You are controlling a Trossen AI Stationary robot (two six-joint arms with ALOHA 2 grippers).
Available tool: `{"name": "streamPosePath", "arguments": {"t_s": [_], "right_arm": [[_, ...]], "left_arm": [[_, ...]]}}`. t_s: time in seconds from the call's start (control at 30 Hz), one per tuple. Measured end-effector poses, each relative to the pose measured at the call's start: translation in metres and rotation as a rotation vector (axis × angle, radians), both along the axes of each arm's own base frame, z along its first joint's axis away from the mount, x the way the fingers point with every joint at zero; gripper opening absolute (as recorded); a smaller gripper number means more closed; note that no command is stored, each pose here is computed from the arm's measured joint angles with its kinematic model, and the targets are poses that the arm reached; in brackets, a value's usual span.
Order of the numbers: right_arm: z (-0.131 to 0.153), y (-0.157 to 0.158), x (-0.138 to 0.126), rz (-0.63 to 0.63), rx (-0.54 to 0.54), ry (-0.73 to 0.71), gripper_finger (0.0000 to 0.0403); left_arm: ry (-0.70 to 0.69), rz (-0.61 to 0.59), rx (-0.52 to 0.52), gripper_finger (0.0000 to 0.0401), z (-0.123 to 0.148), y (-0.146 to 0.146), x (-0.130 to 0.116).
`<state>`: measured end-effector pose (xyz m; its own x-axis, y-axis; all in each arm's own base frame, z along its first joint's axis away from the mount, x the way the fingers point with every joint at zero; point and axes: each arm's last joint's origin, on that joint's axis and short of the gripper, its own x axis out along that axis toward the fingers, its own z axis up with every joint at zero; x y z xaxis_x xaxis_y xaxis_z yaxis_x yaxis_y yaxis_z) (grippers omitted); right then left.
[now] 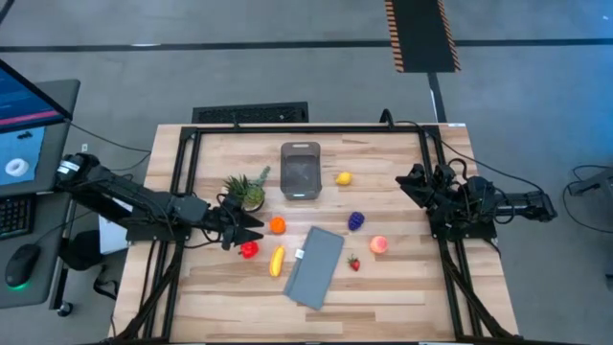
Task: Pick and placing Produce into tupperware
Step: Put the red apple into the black bin
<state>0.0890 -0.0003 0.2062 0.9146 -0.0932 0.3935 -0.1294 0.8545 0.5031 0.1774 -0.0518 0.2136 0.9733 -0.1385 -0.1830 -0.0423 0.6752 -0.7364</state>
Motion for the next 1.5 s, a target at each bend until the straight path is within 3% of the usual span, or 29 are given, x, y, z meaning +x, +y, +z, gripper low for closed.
{"name": "streamPosePath", "arguments": {"t_s": [0.47, 0.67, 0.97, 1.23, 1.5], "right_arm": [[0.0, 0.0, 0.0, 0.007, 0.019, -0.002, 0.0196], [0.0, 0.0, 0.0, 0.014, 0.033, -0.004, 0.0196], [0.0, 0.0, 0.0, 0.011, 0.026, -0.001, 0.0196], [-0.002, 0.0, 0.001, 0.01, 0.024, 0.021, 0.0196], [-0.002, 0.0, 0.001, 0.009, 0.023, 0.022, 0.0196]], "left_arm": [[-0.006, 0.029, 0.023, 0.0316, 0.0, 0.001, 0.0], [0.002, 0.009, -0.037, 0.0316, 0.0, 0.0, 0.0], [0.088, -0.022, 0.034, 0.0315, -0.009, -0.005, -0.004], [0.127, -0.034, 0.055, 0.0289, -0.013, -0.009, -0.007], [0.221, -0.116, -0.004, 0.0267, -0.023, -0.018, -0.003]]}}
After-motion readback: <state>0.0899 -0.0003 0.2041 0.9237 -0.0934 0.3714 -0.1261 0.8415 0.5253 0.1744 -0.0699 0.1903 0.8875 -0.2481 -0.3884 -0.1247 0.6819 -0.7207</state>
